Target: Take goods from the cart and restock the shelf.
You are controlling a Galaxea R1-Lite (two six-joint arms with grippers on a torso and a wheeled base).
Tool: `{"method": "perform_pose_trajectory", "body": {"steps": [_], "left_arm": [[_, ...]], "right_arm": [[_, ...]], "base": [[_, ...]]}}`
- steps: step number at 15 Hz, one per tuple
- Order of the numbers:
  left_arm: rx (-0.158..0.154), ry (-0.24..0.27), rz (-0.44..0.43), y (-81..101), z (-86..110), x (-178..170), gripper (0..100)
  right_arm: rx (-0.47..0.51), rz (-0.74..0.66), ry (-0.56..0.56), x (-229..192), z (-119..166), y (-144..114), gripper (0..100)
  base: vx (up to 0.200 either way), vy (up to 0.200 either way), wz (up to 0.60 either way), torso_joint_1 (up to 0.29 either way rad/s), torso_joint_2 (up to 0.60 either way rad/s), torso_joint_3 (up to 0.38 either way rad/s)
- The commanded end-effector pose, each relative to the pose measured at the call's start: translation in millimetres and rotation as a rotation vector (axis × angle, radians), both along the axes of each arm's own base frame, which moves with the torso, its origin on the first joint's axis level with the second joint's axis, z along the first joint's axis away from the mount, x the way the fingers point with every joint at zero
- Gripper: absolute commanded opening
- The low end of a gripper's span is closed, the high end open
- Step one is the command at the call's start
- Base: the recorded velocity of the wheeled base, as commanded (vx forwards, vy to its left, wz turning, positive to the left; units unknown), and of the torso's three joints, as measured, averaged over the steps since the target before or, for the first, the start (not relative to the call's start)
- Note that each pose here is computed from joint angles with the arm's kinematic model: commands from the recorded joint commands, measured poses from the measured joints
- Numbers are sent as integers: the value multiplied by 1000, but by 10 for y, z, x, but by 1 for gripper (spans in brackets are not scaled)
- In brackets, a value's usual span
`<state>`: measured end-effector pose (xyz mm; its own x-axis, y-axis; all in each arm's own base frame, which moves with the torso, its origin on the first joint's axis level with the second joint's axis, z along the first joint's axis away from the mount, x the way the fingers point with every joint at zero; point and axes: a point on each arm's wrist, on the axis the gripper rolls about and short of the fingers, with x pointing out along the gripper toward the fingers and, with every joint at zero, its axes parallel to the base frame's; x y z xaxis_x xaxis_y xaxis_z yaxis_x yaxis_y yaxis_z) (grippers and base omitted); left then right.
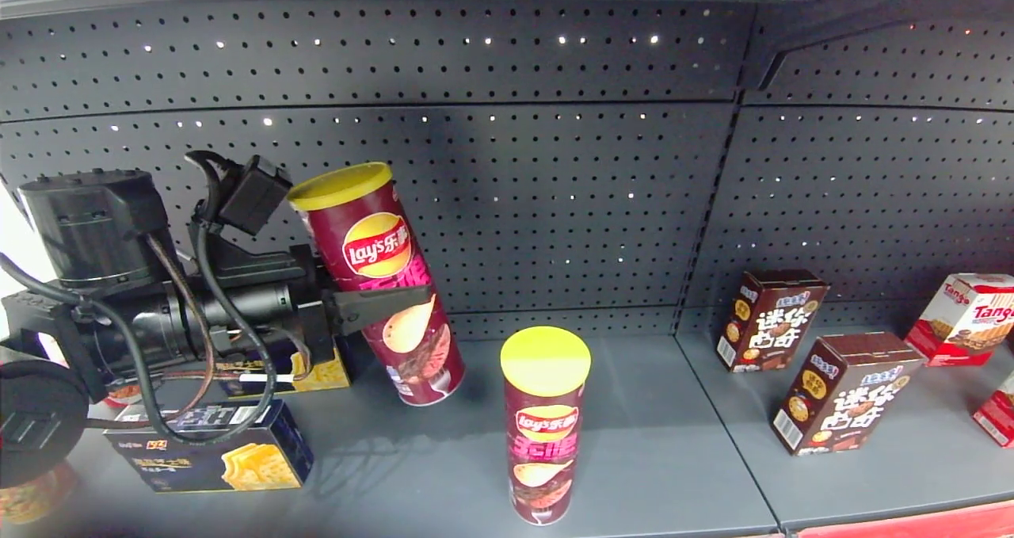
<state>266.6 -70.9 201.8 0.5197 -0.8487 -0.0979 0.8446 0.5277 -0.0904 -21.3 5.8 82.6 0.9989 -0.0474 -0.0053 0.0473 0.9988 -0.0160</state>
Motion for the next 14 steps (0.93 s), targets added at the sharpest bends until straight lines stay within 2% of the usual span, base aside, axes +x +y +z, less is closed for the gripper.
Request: {"method": "perform_pose_trajectory", "body": {"steps": [1, 3, 5, 8, 9, 14], "left_arm": [[0, 1, -1, -5, -5, 18, 0], [0, -1, -1, -6, -2, 24, 0], [2, 7, -1, -13, -28, 55, 0], [0, 1, -2, -16, -8, 72, 0], [1, 5, -2, -26, -24, 121, 0], [-1, -7, -16, -90, -27, 378, 0]], "right_arm": [[-1, 24, 7, -2, 4, 6, 100], [-9, -156, 14, -8, 1, -33, 100], [-14, -275, -15, -7, 13, -60, 100], [-2, -206, -17, -3, 13, -46, 100], [-2, -127, -16, 1, 12, -29, 100], [-4, -129, -17, 1, 13, -29, 100]], "base": [[0, 0, 0, 0, 0, 0], [0, 0, 0, 0, 0, 0], [0, 0, 0, 0, 0, 0], [0, 0, 0, 0, 0, 0], [0, 0, 0, 0, 0, 0], [0, 0, 0, 0, 0, 0]]}}
